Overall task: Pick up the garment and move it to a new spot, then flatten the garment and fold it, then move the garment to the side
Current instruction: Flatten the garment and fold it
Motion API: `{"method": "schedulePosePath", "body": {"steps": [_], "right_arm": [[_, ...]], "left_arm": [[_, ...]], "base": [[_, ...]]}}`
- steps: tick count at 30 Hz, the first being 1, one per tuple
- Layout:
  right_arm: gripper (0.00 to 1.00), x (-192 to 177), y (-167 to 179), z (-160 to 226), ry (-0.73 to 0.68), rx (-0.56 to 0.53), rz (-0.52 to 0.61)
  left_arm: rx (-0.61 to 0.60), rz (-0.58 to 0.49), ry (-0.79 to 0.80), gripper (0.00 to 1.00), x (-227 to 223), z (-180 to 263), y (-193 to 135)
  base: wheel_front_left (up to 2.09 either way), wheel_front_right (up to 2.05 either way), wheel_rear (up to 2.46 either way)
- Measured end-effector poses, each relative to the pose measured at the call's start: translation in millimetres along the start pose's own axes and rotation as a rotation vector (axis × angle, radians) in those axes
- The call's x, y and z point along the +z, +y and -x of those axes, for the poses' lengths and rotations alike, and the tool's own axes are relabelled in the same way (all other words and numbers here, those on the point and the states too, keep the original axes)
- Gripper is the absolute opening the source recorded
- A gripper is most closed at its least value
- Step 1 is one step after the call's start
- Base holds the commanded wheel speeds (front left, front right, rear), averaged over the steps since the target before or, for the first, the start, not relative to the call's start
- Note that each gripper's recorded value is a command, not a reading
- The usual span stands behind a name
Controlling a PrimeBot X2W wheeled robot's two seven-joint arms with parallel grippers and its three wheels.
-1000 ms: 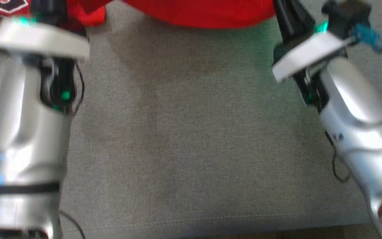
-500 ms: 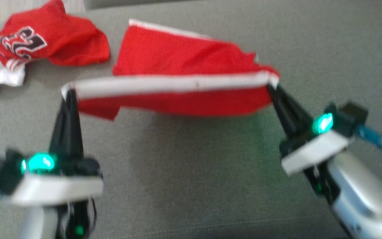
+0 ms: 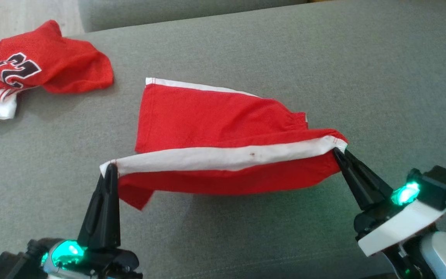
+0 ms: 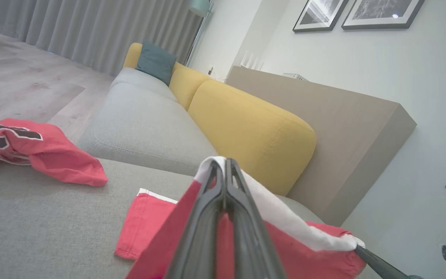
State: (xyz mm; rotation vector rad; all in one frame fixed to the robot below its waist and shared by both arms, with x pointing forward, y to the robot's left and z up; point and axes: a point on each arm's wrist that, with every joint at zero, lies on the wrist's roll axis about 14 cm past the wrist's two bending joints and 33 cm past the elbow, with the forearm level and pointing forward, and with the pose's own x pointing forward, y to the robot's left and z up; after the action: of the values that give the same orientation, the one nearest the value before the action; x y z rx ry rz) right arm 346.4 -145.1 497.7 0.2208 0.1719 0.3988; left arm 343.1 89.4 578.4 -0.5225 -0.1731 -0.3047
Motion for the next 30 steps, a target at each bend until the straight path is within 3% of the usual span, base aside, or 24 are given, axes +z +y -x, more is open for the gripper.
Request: {"method": "schedulePosePath", "body": {"steps": [6, 10, 30], "right_arm": [[0.0, -20, 5, -8, 0.047, -0.018, -0.071], [0.0, -39, 0, -18, 0.096, -0.041, -0.099], [0.0, -63, -39, -81, 0.075, -0.149, -0.129]], "left_arm": [[0.06, -0.007, 0.119, 0.0, -37, -6, 30], [0.037, -0.039, 0.161, 0.0, -57, -27, 44], [-0.028, -0.156, 0.332, 0.0, -152, -138, 96]], "base": [[0.0, 0.0, 0.0], [0.0, 0.0, 0.0], [0.0, 0.0, 0.0]]}}
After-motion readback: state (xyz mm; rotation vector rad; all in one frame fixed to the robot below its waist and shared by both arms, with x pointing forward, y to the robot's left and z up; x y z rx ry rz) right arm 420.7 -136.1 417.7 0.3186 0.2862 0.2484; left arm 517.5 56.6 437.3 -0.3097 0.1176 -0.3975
